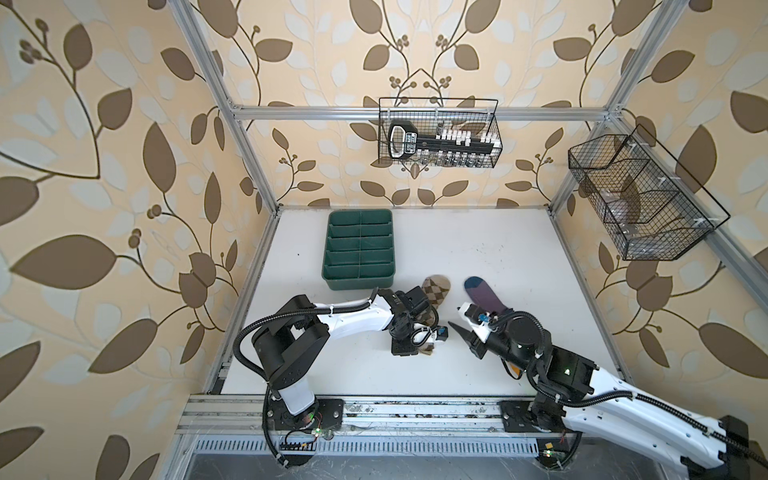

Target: Roll the socks

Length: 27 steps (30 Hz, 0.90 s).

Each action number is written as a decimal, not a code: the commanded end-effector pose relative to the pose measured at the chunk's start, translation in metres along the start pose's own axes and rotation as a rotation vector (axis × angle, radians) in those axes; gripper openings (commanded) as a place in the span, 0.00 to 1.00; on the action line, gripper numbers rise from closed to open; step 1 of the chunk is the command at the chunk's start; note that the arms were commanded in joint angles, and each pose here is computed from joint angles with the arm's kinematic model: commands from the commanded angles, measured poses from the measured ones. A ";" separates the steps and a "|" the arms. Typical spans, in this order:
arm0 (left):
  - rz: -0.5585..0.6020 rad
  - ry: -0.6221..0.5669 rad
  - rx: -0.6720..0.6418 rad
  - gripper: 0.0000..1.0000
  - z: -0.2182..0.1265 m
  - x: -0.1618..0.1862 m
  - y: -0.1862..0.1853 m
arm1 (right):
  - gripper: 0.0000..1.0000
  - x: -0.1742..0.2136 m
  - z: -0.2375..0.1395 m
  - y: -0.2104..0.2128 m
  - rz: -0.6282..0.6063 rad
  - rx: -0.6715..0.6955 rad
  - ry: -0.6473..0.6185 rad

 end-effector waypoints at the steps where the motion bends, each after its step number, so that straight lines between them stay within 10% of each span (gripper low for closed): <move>1: -0.062 -0.004 0.097 0.00 -0.006 -0.003 -0.004 | 0.43 -0.020 -0.011 0.007 -0.341 0.039 0.025; 10: -0.094 0.023 0.157 0.00 0.000 -0.005 0.002 | 0.44 0.013 -0.019 0.096 -0.788 -0.205 0.101; 27: -0.124 0.022 0.190 0.00 0.001 -0.009 0.006 | 0.46 0.082 0.077 0.113 -0.708 -0.203 0.327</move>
Point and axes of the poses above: each gripper's point midway between its finger pads, its own z axis out along the fingers, its own y axis along the line the jaws close on, x = y × z, the point moved 5 cm from there along -z, back along the fingers, and after that the axes turned 5 degrees about -z, right-handed, at the moved point
